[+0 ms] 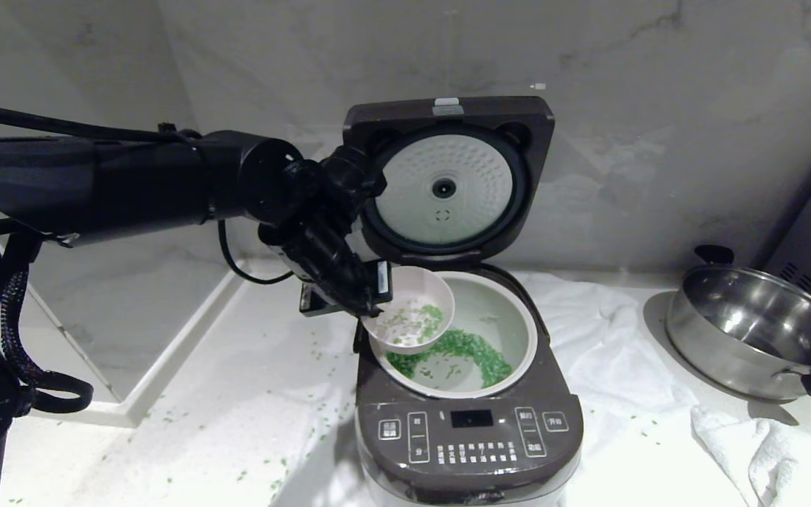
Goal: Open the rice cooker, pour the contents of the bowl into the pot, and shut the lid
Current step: Pour the water from the bowl into the rice cooker
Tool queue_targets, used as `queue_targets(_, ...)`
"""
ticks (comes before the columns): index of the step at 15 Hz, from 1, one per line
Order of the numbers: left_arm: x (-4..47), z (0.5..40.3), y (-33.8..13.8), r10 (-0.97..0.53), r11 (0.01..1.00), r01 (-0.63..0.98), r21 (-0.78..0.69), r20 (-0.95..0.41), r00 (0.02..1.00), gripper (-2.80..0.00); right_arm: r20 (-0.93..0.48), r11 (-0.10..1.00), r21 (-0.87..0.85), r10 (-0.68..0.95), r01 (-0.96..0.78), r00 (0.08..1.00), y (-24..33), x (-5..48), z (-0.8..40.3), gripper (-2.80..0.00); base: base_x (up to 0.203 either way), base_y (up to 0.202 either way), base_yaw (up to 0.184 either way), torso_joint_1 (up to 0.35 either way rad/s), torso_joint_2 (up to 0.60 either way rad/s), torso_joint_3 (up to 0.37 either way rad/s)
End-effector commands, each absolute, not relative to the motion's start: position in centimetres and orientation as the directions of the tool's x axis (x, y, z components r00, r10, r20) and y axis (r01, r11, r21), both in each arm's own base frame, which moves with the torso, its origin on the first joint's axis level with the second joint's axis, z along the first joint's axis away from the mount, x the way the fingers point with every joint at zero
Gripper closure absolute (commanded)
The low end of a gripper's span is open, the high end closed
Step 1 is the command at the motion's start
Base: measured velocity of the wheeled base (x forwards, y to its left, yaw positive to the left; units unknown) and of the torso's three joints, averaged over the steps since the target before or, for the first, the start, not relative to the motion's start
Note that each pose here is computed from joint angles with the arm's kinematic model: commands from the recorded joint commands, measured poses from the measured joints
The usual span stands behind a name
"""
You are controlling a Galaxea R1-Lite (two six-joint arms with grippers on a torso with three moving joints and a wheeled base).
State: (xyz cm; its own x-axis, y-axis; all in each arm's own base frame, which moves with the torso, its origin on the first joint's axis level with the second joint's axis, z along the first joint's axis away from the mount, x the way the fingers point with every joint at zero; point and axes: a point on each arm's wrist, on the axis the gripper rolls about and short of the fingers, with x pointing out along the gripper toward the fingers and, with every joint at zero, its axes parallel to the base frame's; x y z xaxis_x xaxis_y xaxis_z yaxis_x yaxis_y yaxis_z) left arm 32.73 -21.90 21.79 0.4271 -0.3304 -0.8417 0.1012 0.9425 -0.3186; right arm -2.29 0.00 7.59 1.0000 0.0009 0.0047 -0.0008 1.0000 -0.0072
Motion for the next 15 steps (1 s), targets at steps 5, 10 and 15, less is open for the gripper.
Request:
queue_targets(5, 32.0, 21.2, -26.4, -0.382, 0.921, 0.144, -0.361, -0.774, 0.505, 0.00, 0.003, 1.000, -0.008, 0.001, -0.001, 1.000, 0.0, -2.3, 7.6, 0.00, 0.000, 0.000, 0.000, 0.000, 0.00, 0.000)
queue_targets(10, 33.1, 19.3, -29.1, -0.365, 0.923, 0.140, -0.358, -0.701, 0.613, 0.00, 0.003, 1.000, -0.008, 0.002, -0.002, 1.000, 0.0, -2.3, 7.6, 0.00, 0.000, 0.000, 0.000, 0.000, 0.00, 0.000)
queue_targets(15, 35.0, 18.3, -30.3, -0.437, 0.865, 0.156, -0.478, -0.561, 0.703, 0.00, 0.004, 1.000, -0.008, 0.000, 0.000, 1.000, 0.0, -2.3, 7.5, 0.00, 0.000, 0.000, 0.000, 0.000, 0.00, 0.000)
